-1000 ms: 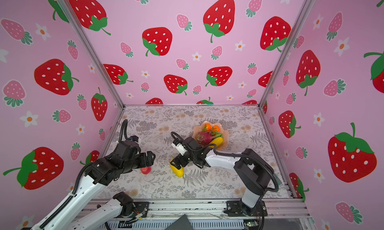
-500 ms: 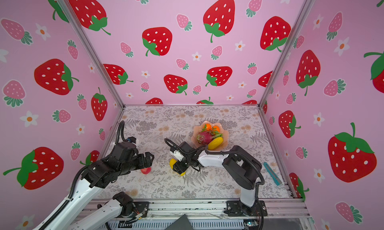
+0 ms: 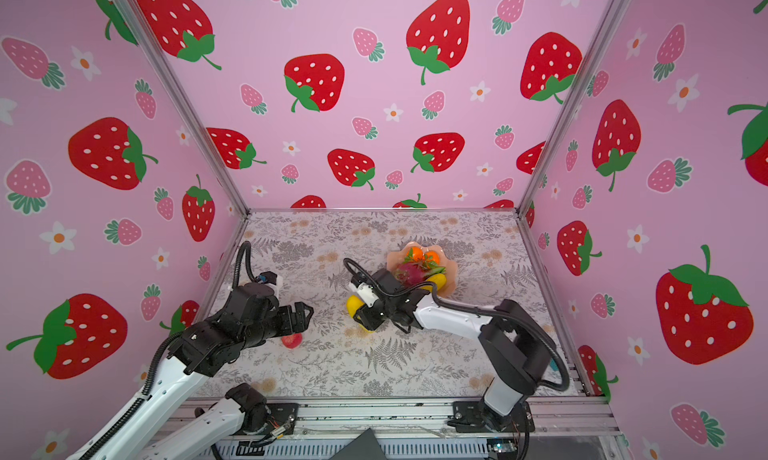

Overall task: Place and organize the fake fruits in the fruit bowl
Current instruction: 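Place the mango in the bowl with the right gripper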

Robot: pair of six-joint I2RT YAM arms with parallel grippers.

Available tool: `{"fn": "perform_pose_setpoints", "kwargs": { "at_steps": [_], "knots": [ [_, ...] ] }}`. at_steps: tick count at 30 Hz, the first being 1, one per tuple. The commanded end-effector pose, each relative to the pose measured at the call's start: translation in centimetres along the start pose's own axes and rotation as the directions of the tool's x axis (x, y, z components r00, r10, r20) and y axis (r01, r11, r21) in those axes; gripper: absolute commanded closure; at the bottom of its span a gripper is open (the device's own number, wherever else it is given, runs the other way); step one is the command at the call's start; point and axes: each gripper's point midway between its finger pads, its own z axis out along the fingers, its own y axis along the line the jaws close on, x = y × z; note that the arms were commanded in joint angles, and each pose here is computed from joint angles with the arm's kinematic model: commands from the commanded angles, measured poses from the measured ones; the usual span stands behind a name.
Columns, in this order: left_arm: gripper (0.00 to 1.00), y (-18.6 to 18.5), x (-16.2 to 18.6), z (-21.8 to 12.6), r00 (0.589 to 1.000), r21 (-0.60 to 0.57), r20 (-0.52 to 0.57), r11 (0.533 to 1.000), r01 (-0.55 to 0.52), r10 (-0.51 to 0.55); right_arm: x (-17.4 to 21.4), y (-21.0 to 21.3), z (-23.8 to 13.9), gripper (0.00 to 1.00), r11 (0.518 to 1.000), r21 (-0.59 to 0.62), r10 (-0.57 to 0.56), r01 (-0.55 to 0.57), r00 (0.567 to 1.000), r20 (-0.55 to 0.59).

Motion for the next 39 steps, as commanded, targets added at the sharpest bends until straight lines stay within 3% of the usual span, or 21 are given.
{"fn": "perform_pose_setpoints", "kwargs": {
  "at_steps": [1,6,10,14,19,33,39],
  "knots": [
    [0.05,-3.9,-1.9,1.3,0.998,0.174,0.039,0.983,-0.057,0.051,-1.6,-5.4,-4.3,0.52,0.990,0.101,0.089,-0.100,0.990,0.107],
    [0.01,-7.8,-3.6,4.1,0.992,0.245,0.036,0.961,-0.125,0.120,-0.4,-14.8,-8.9,0.52,0.930,0.312,0.161,-0.194,0.978,0.130],
    [0.01,-10.9,-4.5,5.6,0.977,0.264,0.030,0.941,-0.210,0.210,-0.4,-19.5,-10.9,0.52,0.892,0.389,0.187,-0.231,0.971,0.148],
    [0.01,-12.5,-5.2,6.9,0.972,0.264,0.025,0.936,-0.231,0.233,-0.4,-22.9,-11.9,0.52,0.863,0.432,0.210,-0.261,0.964,0.163],
    [0.01,-13.2,-5.5,7.7,0.969,0.265,0.016,0.934,-0.241,0.246,1.2,-25.1,-11.9,0.51,0.828,0.488,0.240,-0.276,0.961,0.136],
    [0.01,-12.9,-5.7,8.8,0.963,0.228,0.002,0.938,-0.261,0.268,3.0,-27.3,-10.3,0.49,0.800,0.536,0.281,-0.270,0.958,0.062],
    [0.01,-12.3,-5.6,8.9,0.963,0.195,-0.012,0.945,-0.263,0.271,3.0,-27.3,-10.7,0.30,0.794,0.543,0.283,-0.272,0.957,0.065]
  ]
}}
